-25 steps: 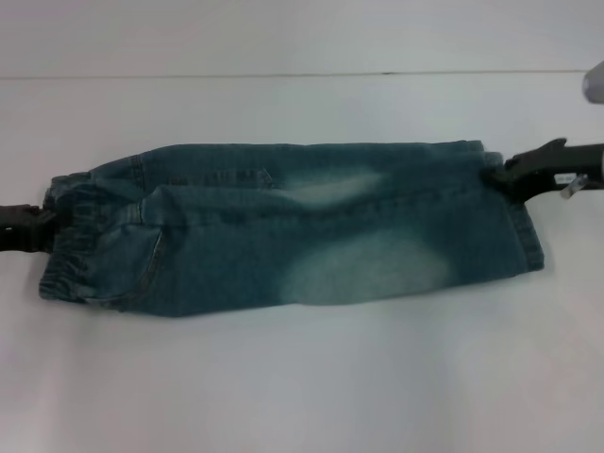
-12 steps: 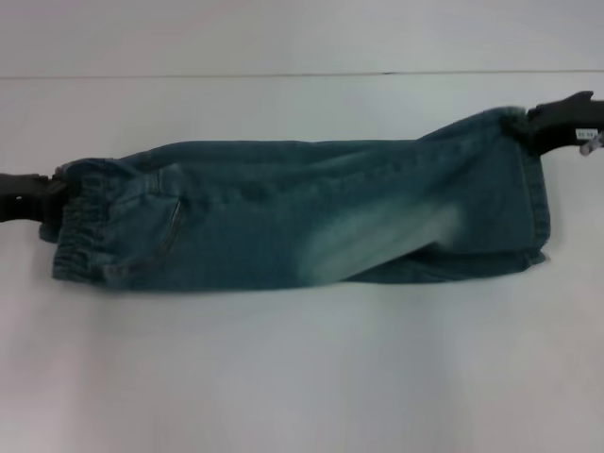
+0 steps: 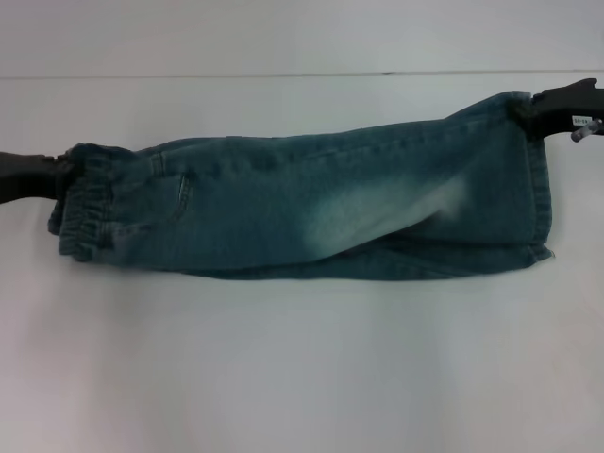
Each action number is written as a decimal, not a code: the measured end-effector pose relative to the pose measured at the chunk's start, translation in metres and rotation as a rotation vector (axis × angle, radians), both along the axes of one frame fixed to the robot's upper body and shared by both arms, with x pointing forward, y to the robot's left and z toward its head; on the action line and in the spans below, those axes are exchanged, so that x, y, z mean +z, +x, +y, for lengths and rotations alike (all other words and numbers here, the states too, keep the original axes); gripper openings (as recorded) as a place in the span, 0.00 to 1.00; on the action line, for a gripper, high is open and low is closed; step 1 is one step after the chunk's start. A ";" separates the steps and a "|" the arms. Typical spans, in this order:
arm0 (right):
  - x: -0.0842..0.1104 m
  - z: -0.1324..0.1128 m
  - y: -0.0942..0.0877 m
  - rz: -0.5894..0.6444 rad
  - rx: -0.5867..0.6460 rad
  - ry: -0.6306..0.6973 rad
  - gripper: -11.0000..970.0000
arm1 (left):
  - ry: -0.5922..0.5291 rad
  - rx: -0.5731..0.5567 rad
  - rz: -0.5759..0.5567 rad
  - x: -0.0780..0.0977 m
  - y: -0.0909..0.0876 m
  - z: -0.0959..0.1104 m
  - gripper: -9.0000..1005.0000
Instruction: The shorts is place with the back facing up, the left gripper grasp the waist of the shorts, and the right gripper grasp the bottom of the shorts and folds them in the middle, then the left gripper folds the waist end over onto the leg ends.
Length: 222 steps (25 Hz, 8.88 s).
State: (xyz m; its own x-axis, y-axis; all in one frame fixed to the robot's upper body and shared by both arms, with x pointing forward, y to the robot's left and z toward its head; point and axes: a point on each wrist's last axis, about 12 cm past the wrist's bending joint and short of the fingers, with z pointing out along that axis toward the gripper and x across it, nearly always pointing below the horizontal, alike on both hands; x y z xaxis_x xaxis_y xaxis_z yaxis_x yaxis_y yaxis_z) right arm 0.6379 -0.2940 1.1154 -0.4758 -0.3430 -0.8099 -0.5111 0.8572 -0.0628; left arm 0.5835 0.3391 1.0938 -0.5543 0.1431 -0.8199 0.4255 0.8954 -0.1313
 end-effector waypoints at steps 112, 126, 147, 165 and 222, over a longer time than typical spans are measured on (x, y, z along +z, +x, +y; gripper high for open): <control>-0.020 0.016 -0.053 -0.172 0.291 0.136 0.76 | 0.133 -0.130 -0.140 -0.065 -0.046 -0.007 0.45; -0.033 0.022 -0.049 -0.262 0.258 0.146 0.75 | 0.106 -0.185 -0.181 -0.053 -0.045 -0.009 0.31; -0.070 0.097 -0.023 -0.352 0.235 0.039 0.71 | 0.057 -0.192 -0.202 -0.021 -0.035 0.000 0.05; -0.079 0.134 -0.026 -0.249 0.408 -0.058 0.05 | -0.017 -0.288 -0.253 0.031 -0.022 -0.016 0.04; -0.062 0.019 -0.107 -0.267 0.484 0.087 0.01 | 0.000 -0.669 -0.222 0.078 0.033 -0.222 0.04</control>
State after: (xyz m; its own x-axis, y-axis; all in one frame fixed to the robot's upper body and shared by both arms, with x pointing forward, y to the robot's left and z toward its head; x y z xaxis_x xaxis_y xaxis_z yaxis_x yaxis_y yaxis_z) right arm 0.5310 -0.2750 1.0538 -0.0553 -0.3980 -0.9157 -0.8239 0.5362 -0.1833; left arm 0.6169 0.1166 1.1720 -0.1669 0.3953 -0.9032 0.9015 0.4322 0.0226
